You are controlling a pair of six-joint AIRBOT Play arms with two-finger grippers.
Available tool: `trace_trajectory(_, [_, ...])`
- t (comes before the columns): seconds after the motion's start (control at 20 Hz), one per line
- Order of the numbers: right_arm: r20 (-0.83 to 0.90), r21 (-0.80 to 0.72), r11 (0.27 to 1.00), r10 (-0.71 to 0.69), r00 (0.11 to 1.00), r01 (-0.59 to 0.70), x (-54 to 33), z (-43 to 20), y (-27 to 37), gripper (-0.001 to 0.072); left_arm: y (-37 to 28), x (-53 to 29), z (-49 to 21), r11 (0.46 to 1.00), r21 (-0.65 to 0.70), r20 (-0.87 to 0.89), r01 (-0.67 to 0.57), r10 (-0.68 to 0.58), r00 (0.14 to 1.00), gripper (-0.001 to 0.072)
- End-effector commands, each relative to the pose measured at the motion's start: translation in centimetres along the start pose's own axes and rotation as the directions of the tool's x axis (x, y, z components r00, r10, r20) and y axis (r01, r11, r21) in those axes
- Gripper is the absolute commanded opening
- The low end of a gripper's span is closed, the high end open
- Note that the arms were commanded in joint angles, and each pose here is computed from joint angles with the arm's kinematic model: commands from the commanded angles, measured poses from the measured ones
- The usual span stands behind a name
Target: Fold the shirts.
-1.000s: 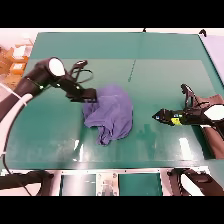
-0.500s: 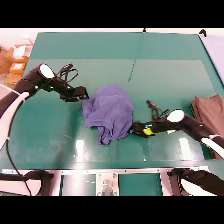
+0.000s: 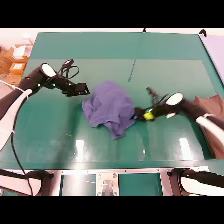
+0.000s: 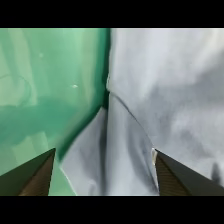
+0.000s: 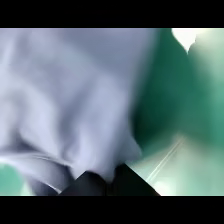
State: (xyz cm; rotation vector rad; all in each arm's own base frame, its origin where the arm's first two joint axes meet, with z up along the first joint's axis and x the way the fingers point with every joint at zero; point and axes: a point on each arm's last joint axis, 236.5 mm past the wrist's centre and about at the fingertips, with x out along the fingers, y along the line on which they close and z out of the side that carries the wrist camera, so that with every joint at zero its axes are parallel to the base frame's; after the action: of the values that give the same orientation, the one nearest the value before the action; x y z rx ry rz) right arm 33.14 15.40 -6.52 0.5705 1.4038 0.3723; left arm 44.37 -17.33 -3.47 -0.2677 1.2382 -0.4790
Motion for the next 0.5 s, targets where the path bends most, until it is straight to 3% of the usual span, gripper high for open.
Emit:
trace_trajectory(0.0, [0.154, 0.069, 0.994, -0.100, 0.983, 0.090, -8.9, 6.9, -6.7, 0.0014, -0.5, -0.4, -0.1, 1.000, 0.019, -0.020, 0.011, -0.011, 1.000, 0.0719])
trace_trajectory(0.15, [0.236, 0.102, 0.990, -0.121, 0.964, 0.099, -12.0, 10.2, -9.3, 0.0015, -1.2, 0.3, 0.4, 0.999, 0.006, 0.005, 0.033, -0.033, 0.999, 0.0718])
trace_trajectory(0.45, [0.183, 0.106, 0.990, -0.113, 0.977, 0.095, -9.6, 10.4, -9.9, 0.0015, -5.3, 6.3, -2.1, 0.991, -0.005, -0.080, 0.132, -0.132, 0.988, 0.0718])
